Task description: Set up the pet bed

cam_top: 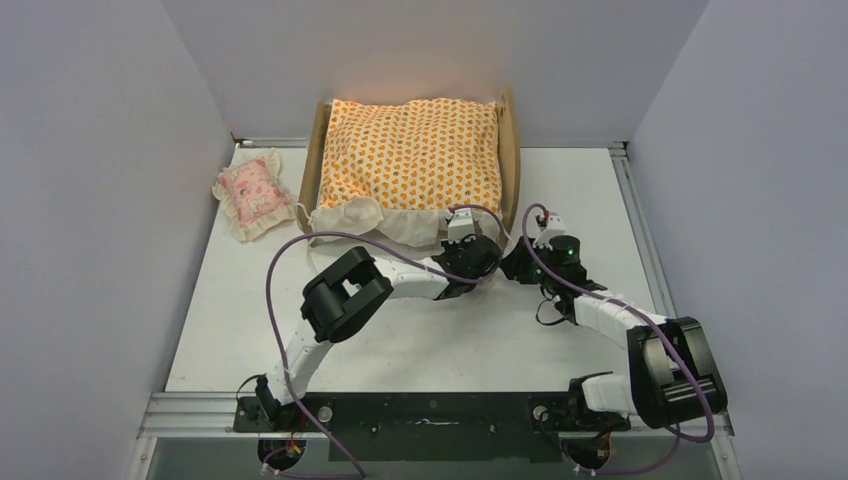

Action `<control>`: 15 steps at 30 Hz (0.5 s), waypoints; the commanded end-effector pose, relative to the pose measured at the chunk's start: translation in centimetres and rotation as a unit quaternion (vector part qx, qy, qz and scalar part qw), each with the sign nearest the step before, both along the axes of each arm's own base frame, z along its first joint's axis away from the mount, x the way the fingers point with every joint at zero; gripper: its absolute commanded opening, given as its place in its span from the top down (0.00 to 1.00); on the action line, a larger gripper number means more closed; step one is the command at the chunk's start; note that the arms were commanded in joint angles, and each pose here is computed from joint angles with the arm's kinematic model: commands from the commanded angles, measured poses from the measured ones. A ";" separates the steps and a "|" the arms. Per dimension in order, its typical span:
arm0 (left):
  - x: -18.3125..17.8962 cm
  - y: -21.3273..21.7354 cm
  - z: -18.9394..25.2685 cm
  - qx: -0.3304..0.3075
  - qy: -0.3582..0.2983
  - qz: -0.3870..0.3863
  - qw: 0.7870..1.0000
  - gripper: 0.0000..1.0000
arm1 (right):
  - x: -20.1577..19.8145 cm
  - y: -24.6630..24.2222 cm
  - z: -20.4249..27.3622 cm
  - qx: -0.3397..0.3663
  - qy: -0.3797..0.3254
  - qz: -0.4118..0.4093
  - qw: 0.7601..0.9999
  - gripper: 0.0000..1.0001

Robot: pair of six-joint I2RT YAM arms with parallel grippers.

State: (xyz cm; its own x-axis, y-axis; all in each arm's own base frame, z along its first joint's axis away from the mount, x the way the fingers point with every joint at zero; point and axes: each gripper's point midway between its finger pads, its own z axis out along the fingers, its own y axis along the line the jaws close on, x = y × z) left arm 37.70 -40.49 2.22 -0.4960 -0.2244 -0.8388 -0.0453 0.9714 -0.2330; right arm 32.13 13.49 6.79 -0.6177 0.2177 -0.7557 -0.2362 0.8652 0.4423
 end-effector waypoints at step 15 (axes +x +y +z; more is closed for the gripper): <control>-4.7 -0.1 -1.2 -0.034 0.079 -0.104 0.991 1.00 | -2.6 1.2 -2.9 -0.075 0.024 -0.090 0.993 0.45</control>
